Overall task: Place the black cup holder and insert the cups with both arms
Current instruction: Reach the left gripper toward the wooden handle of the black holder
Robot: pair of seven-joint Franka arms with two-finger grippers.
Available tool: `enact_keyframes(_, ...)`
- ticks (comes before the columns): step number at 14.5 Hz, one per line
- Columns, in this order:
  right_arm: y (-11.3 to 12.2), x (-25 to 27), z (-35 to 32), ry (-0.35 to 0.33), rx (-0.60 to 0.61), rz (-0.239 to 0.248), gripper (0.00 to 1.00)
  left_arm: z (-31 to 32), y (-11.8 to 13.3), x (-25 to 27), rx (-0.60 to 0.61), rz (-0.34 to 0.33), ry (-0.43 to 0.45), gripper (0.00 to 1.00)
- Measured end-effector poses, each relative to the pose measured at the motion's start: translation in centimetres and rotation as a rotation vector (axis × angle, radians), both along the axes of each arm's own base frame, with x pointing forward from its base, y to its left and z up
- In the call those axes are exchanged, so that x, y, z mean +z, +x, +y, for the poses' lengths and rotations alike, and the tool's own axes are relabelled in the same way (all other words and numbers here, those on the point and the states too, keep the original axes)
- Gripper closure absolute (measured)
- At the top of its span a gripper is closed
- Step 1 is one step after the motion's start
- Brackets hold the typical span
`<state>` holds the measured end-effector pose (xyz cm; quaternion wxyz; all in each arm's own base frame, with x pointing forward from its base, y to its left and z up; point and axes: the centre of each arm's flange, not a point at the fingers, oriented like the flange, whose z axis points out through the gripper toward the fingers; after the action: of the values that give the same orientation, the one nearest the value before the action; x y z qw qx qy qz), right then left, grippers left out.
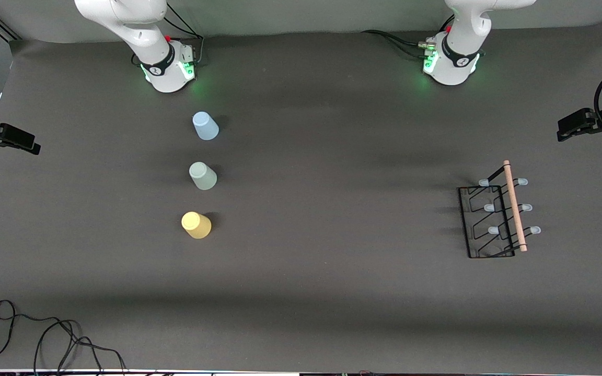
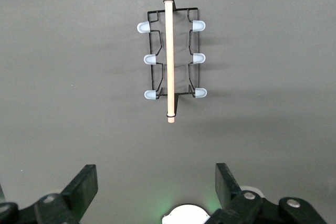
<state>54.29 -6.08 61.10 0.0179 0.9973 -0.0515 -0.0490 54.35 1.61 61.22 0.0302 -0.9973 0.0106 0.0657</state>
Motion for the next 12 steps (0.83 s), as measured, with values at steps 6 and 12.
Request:
enact_keyframes(6, 0.01, 0.00, 0.05, 0.005, 0.000, 0.000, 0.00, -0.31, 0.02, -0.02, -0.006, 0.001, 0.000, 0.00)
enact_keyframes(12, 0.02, -0.04, 0.00, 0.005, -0.001, 0.000, 0.00, -0.33, 0.56, -0.11, -0.007, -0.028, -0.004, 0.00)
